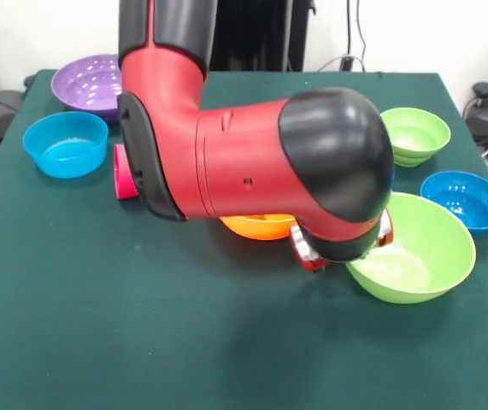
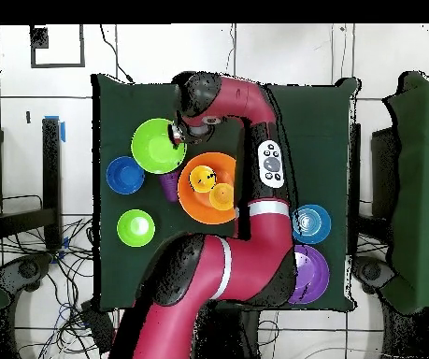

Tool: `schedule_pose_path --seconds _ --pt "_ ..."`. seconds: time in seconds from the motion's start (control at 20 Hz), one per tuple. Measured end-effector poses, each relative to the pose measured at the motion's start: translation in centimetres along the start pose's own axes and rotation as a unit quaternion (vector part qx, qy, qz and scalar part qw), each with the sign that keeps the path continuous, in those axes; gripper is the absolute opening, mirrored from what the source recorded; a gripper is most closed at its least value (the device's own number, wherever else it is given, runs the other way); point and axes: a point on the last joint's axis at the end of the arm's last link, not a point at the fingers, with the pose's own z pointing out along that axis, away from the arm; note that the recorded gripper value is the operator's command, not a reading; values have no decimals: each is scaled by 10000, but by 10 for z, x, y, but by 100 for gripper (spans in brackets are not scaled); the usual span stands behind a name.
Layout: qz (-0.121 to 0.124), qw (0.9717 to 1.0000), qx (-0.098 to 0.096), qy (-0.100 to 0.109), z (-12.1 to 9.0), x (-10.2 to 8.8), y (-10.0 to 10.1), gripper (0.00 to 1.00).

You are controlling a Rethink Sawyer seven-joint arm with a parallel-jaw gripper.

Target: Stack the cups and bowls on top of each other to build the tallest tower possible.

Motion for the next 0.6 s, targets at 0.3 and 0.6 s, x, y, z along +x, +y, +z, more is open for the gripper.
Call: schedule_pose_path --seconds 0.3,0.6 --pt "-230 9987 -325 302 17 5 13 100" --pt "-261 9985 -370 318 19 5 17 100"
